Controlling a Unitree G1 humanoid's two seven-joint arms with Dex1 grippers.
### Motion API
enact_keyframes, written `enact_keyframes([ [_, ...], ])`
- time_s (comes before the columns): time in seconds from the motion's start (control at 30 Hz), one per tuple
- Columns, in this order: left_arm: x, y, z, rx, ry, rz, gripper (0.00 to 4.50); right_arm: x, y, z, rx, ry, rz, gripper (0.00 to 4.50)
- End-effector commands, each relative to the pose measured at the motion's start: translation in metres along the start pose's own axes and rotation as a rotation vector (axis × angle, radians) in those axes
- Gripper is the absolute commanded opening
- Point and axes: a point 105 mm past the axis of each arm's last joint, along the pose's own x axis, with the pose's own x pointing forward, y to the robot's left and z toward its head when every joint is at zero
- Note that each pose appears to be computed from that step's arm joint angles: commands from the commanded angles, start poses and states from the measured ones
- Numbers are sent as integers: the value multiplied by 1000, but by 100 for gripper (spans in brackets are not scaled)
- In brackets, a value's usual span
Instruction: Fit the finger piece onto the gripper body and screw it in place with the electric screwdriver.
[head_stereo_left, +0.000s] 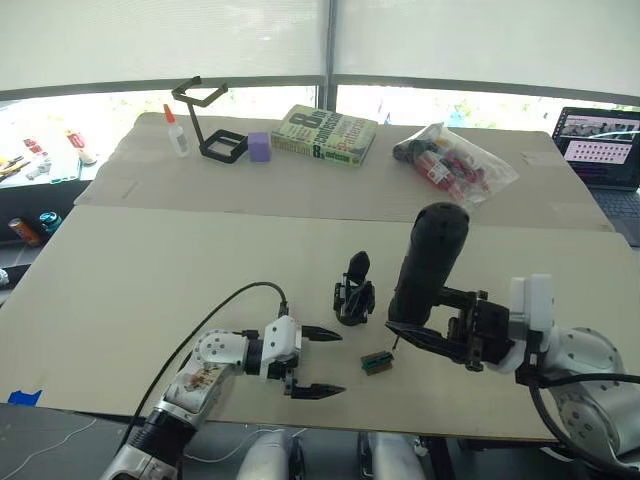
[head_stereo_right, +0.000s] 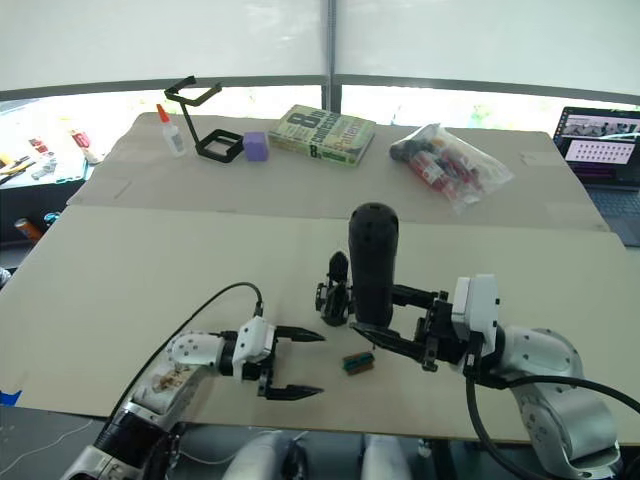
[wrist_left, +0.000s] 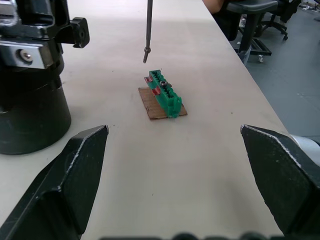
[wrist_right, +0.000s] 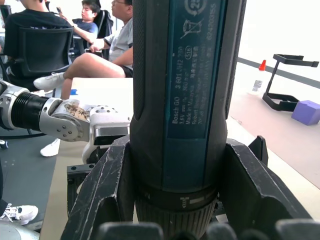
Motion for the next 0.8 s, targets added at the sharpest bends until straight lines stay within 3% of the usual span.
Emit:
enact_keyframes([
  [0.03,-5,2,19,40,-56,13,450,3,2,26,-69,-65,15,193],
  [0.27,-19,8,51,48,-188,31,450,2,-10,52,-100,-105,-28,193],
  [0.8,-42,32,82,15,-284,118,450,7,-46,104,-123,-211,-117,193],
])
